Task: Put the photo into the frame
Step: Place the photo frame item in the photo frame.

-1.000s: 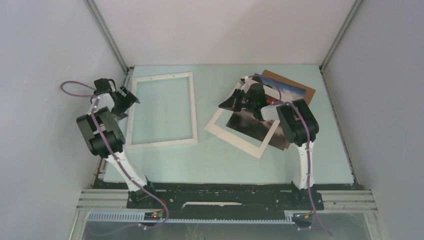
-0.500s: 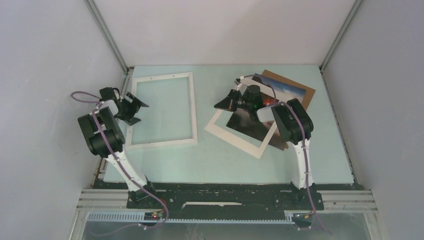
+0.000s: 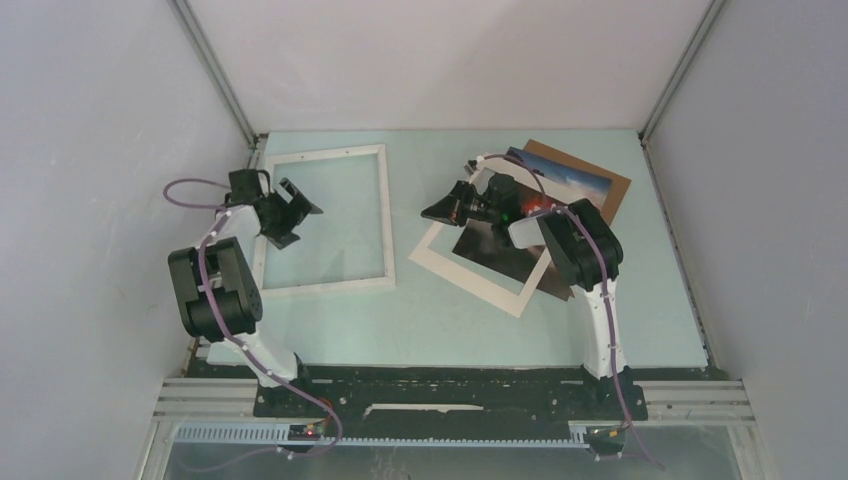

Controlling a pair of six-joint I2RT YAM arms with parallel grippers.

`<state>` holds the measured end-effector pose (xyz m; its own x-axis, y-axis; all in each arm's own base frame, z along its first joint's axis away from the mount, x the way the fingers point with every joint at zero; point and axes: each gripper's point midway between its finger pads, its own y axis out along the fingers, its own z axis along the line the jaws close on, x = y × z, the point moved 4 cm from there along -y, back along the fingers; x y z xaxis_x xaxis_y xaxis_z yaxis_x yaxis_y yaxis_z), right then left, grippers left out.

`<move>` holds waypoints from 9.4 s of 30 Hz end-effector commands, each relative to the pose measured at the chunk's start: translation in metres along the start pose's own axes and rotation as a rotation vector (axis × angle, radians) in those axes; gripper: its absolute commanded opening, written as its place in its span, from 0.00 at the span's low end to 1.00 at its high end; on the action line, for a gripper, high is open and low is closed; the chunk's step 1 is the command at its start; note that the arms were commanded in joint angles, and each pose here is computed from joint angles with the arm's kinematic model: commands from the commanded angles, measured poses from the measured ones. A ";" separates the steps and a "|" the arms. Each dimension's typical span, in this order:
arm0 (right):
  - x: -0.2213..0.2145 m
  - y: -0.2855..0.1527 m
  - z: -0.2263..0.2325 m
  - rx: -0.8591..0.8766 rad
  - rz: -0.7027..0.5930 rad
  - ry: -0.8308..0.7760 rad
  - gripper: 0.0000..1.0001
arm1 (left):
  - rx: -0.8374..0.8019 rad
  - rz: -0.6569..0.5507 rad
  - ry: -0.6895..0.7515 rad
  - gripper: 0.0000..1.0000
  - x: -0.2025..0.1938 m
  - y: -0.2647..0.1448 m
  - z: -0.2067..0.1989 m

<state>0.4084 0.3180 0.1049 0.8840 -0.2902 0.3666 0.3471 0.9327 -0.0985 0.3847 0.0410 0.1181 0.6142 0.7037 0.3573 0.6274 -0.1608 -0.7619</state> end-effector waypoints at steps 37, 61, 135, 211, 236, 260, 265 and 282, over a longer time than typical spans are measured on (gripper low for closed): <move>-0.023 0.019 0.009 0.014 0.004 0.055 0.00 | -0.281 0.002 -0.332 0.72 -0.053 -0.029 0.015; -0.023 0.017 0.010 0.012 0.005 0.046 0.00 | -0.025 0.137 -0.061 0.98 -0.071 -0.019 0.032; -0.046 0.060 0.029 -0.023 0.013 -0.009 0.00 | 0.136 -0.062 0.009 0.00 -0.011 -0.044 0.050; 0.000 0.115 0.008 -0.031 -0.066 0.001 0.00 | 0.151 -0.190 -0.032 0.00 0.089 -0.025 0.043; -0.006 0.121 0.002 -0.042 -0.059 0.007 0.00 | 0.197 -0.181 -0.033 0.00 0.091 -0.022 0.057; -0.014 0.140 0.001 -0.079 -0.068 0.009 0.00 | 0.323 -0.143 -0.055 0.34 0.088 -0.026 0.081; -0.015 0.142 -0.002 -0.072 -0.063 0.036 0.00 | 0.348 -0.185 -0.039 0.41 0.093 -0.036 0.081; -0.022 0.126 0.005 -0.146 0.072 0.023 0.37 | 0.405 -0.167 0.007 0.91 0.115 0.006 0.112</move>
<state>0.4337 0.4432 0.0644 0.9193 -0.2726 0.2837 0.3462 0.9032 -0.2537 0.3909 0.1744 0.0933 0.5336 0.7192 0.4449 0.4434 0.2100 -0.8713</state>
